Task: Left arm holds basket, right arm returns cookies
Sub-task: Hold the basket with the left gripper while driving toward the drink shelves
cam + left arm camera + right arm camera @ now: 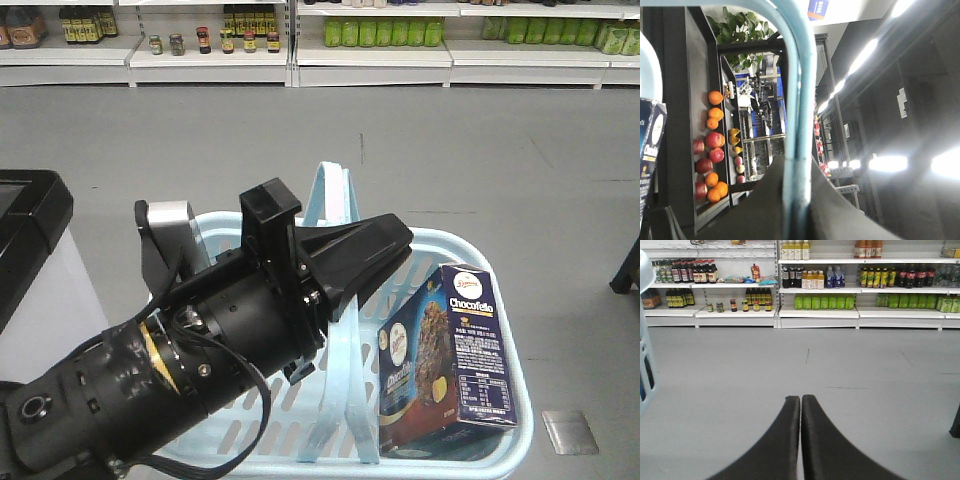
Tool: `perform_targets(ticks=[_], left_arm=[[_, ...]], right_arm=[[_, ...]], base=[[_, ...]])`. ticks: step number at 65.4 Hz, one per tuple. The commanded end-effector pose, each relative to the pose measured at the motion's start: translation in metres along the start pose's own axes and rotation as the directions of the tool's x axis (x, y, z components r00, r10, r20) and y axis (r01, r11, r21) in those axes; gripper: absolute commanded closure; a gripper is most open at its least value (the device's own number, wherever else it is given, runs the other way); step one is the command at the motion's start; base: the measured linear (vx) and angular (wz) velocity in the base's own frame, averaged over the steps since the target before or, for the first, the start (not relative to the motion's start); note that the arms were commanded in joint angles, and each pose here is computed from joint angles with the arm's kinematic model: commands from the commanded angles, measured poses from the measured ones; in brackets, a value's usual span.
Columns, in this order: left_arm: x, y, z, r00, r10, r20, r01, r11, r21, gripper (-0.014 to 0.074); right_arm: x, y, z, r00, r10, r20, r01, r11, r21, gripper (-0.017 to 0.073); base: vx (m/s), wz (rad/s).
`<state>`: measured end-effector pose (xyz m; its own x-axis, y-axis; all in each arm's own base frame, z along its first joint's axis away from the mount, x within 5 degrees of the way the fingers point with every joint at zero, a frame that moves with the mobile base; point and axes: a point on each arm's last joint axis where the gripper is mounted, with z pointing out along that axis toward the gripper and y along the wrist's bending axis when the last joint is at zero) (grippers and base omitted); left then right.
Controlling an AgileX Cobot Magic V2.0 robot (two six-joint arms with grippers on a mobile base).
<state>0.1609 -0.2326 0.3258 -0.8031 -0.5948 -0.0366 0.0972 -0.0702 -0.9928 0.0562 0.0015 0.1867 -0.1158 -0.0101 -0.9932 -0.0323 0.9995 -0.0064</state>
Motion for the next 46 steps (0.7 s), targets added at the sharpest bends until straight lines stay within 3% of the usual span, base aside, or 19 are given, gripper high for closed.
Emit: perform_targets(ticks=[1, 46], left_arm=[[-0.0002, -0.0327, -0.0050, 1.000, 0.004, 0.007, -0.005, 0.982, 0.190, 0.0600], [-0.0002, -0.0327, -0.0050, 1.000, 0.004, 0.007, -0.005, 0.982, 0.190, 0.0600]], right_arm=[[-0.0074, 0.0002, -0.0011, 0.996, -0.009, 0.087, 0.009, 1.000, -0.001, 0.0567], [-0.0074, 0.0002, -0.0011, 0.996, -0.009, 0.087, 0.009, 1.000, -0.001, 0.0567]], base=[[0.47, 0.00], [0.47, 0.04]])
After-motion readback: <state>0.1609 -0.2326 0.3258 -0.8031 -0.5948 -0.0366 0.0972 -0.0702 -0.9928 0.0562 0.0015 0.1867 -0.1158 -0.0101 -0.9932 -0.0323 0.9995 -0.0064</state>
